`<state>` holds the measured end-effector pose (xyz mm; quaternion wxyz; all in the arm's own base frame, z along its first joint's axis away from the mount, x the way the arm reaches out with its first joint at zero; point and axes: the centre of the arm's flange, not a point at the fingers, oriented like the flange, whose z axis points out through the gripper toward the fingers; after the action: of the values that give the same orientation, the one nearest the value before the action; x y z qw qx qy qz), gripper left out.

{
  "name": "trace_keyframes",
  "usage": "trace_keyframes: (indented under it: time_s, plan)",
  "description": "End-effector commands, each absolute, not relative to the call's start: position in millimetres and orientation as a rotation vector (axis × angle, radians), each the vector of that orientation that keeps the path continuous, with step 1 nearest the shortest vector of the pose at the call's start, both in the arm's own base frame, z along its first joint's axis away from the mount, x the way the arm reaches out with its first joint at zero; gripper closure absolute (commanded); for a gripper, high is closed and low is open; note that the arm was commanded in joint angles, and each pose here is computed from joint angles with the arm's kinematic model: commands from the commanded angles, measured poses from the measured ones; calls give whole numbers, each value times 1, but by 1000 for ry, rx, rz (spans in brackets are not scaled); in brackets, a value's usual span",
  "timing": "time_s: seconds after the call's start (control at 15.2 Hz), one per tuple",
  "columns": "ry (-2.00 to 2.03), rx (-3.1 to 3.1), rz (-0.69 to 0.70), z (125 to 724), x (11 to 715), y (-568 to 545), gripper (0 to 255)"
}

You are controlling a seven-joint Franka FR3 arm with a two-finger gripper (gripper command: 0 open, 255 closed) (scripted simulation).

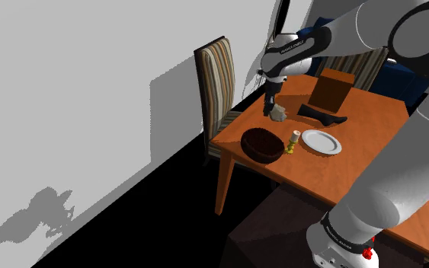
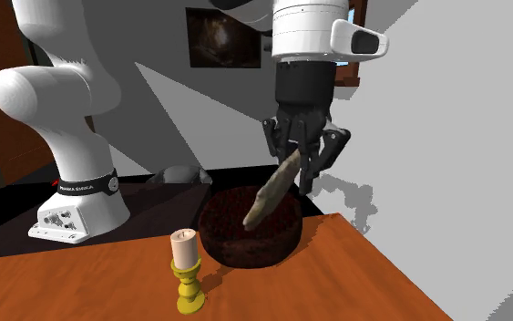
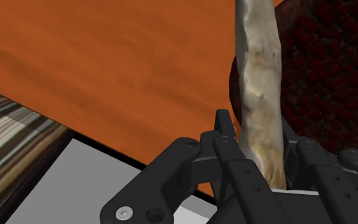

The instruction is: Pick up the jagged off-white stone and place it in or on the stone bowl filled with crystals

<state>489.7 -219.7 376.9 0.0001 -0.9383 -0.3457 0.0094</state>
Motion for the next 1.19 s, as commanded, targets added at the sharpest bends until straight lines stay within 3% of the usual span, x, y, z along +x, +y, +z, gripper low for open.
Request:
trace_keyframes:
  time_s: [0.0, 0.33, 1.12]
  plan:
    - [-1086, -2949, 29, 379, 472, -196, 255]
    - [-1086, -2949, 29, 379, 431, -136, 255]
    - [-1086, -2949, 29, 316, 431, -136, 255]
